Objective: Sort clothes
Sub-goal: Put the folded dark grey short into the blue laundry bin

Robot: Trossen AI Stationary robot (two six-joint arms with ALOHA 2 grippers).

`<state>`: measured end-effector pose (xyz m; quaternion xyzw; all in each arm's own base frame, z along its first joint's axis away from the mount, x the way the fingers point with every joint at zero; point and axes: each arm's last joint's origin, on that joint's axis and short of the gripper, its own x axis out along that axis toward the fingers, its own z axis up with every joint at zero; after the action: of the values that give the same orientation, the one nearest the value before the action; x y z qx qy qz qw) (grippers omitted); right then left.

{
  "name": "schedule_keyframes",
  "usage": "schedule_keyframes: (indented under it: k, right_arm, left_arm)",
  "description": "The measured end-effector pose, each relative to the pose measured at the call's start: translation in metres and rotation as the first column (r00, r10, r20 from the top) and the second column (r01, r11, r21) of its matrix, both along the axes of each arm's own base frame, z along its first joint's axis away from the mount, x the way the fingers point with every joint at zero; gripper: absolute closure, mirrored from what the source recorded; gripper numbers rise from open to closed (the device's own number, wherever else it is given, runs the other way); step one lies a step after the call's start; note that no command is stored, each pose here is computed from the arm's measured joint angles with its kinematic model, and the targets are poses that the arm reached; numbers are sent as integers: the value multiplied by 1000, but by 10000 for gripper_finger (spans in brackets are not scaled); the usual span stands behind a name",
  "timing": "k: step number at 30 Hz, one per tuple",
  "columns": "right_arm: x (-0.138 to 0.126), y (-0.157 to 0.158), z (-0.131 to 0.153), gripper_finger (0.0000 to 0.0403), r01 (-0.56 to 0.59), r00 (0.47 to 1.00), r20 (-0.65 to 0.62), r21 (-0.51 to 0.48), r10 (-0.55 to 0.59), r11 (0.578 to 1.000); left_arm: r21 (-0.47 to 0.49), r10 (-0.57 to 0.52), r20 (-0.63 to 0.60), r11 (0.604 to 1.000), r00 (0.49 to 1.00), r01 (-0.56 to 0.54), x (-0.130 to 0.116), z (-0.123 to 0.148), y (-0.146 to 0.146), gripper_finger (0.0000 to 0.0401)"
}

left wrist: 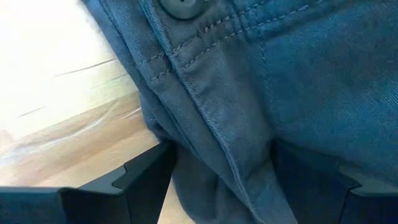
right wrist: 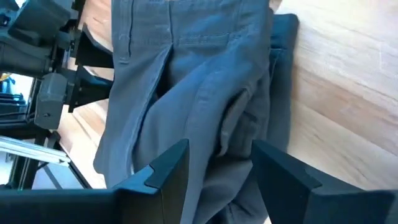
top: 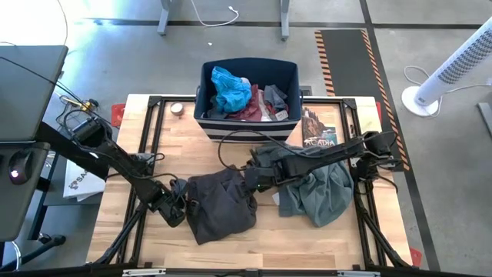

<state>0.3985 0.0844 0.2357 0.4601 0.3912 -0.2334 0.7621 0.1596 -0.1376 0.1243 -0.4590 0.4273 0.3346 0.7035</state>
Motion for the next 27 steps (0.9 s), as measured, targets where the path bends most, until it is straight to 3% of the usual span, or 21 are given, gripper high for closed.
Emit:
schedule_keyframes:
  k: [5,9,14,22,27]
  right_arm:
    - [-3,5,-2,234,-1,1000,-29,12,1,1000]
    - [-6,8,-3,234,0,999,-53,32,2,999]
    - [-6,11,-3,234,-7,999,-50,33,8,999]
    - [-9,13,2,234,-15,999,-46,33,16,999]
    - [-17,12,12,234,3,999,-43,-1,-3,1000]
  left_arm:
    - [-6,-12,-35,1000,999,11,5,-2,5,136]
    - [-12,-13,-64,1000,998,12,6,-3,8,162]
    - [6,-29,-108,1000,994,30,3,-4,10,227]
    - [48,-61,-88,997,994,66,-1,-5,7,376]
    - [63,-72,-55,995,996,76,-2,-5,4,379]
